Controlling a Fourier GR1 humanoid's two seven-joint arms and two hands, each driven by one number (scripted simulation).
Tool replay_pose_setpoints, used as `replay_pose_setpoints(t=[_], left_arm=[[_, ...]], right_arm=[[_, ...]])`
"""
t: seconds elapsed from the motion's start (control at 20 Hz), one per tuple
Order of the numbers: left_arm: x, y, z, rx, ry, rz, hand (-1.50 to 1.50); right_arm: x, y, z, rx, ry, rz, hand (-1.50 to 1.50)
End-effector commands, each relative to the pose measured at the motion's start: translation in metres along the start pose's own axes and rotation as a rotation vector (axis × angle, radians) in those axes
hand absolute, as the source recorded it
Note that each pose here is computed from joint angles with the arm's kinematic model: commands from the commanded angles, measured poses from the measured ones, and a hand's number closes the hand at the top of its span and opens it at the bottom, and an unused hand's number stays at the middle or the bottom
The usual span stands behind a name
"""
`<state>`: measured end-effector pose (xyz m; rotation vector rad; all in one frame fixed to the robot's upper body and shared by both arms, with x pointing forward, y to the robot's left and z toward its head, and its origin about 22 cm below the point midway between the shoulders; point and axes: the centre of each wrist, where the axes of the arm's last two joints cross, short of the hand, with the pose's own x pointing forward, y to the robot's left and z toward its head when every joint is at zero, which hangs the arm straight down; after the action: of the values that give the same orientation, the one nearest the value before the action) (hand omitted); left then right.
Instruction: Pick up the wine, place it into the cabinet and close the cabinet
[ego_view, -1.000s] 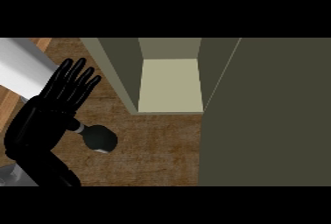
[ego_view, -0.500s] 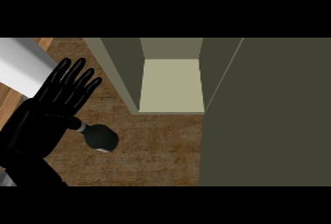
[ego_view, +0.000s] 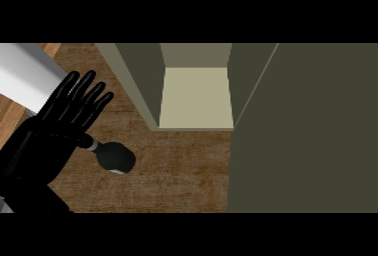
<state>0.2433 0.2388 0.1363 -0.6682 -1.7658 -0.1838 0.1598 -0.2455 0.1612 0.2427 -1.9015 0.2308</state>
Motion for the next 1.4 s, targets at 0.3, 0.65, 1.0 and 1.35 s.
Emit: replay_pose_setpoints(t=[0.3,0.65,1.0,1.35], left_arm=[[-0.010,0.021,0.016,0.053,0.042,-0.037,-1.50],[-0.003,0.043,0.036,0.119,0.047,-0.085,-1.50],[-0.026,0.079,0.041,0.139,0.078,-0.108,-1.50],[-0.075,0.103,0.062,0.149,0.114,-0.113,-1.50]], right_arm=[[-0.004,0.009,0.013,0.018,-0.009,-0.002,-1.50],[0.018,0.002,0.006,0.010,-0.007,0.009,-1.50],[0.017,-0.014,-0.005,-0.013,-0.010,-0.007,-1.50],[0.022,0.014,-0.001,0.010,0.006,-0.009,-1.50]])
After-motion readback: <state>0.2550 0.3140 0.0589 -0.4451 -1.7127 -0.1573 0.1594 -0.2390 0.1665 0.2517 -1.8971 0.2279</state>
